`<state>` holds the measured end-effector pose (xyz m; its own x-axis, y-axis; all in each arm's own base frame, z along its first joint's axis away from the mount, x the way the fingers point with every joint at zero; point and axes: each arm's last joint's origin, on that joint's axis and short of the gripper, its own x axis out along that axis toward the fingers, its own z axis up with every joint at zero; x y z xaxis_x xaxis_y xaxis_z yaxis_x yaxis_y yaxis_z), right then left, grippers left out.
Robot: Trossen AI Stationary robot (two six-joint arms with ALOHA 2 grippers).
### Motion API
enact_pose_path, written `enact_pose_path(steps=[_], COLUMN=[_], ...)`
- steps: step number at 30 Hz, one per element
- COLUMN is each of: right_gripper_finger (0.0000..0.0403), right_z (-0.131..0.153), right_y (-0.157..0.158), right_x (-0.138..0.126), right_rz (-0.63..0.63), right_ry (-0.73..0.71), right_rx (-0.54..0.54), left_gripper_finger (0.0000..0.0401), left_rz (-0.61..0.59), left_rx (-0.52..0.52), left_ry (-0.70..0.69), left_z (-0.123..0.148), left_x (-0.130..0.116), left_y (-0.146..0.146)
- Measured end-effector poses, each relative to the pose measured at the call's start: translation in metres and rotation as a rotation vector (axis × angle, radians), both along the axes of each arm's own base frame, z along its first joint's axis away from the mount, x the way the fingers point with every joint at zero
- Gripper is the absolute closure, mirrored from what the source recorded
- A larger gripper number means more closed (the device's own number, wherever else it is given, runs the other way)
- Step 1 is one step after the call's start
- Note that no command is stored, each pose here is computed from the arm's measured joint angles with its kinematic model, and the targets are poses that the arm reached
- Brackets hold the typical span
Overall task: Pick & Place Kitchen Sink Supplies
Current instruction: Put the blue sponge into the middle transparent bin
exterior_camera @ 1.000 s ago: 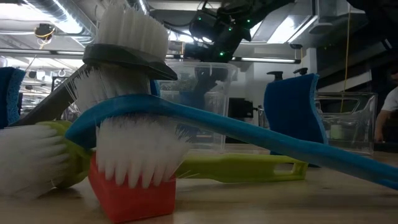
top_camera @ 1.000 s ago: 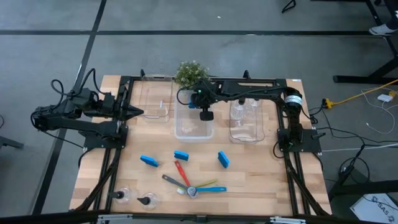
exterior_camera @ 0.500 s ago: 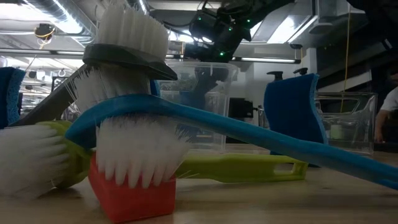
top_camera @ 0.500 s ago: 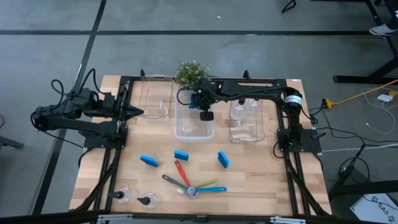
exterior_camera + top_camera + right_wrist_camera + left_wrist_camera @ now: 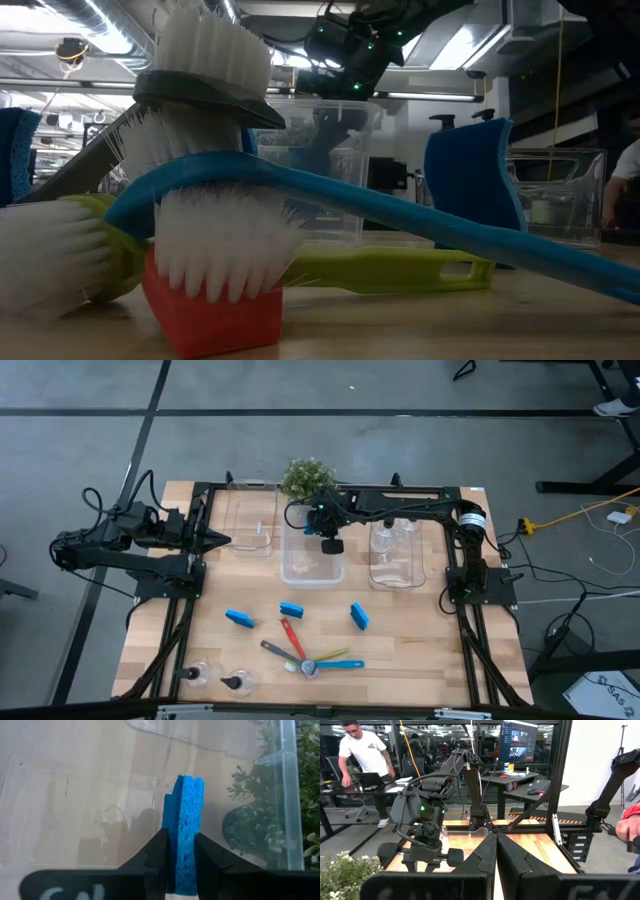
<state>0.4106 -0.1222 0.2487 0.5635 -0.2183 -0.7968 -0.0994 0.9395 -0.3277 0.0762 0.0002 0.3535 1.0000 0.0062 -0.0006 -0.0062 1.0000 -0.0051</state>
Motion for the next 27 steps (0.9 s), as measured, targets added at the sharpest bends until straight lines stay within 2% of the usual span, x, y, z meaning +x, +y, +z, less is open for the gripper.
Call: enact_pose_path(steps=[11, 15, 27], right_gripper_finger=[0.0227, 0.022, 0.0219], right_z=[0.0005, 0.0016, 0.0018], right_y=[-0.0011, -0.0027, 0.0032], right_x=[0.0002, 0.0007, 0.0032], right_rz=[-0.023, -0.058, -0.044], right_ry=[0.002, 0.001, -0.007], right_rx=[-0.033, -0.078, -0.081], left_gripper_finger=[0.0395, 0.0395, 0.0395], left_rz=[0.0, 0.0, 0.0], left_rx=[0.0, 0.0, 0.0], left_ry=[0.0, 0.0, 0.0], left_z=[0.0001, 0.0, 0.0001], left_x=[0.0, 0.0, -0.0001], left_y=[0.0, 0.0, 0.0])
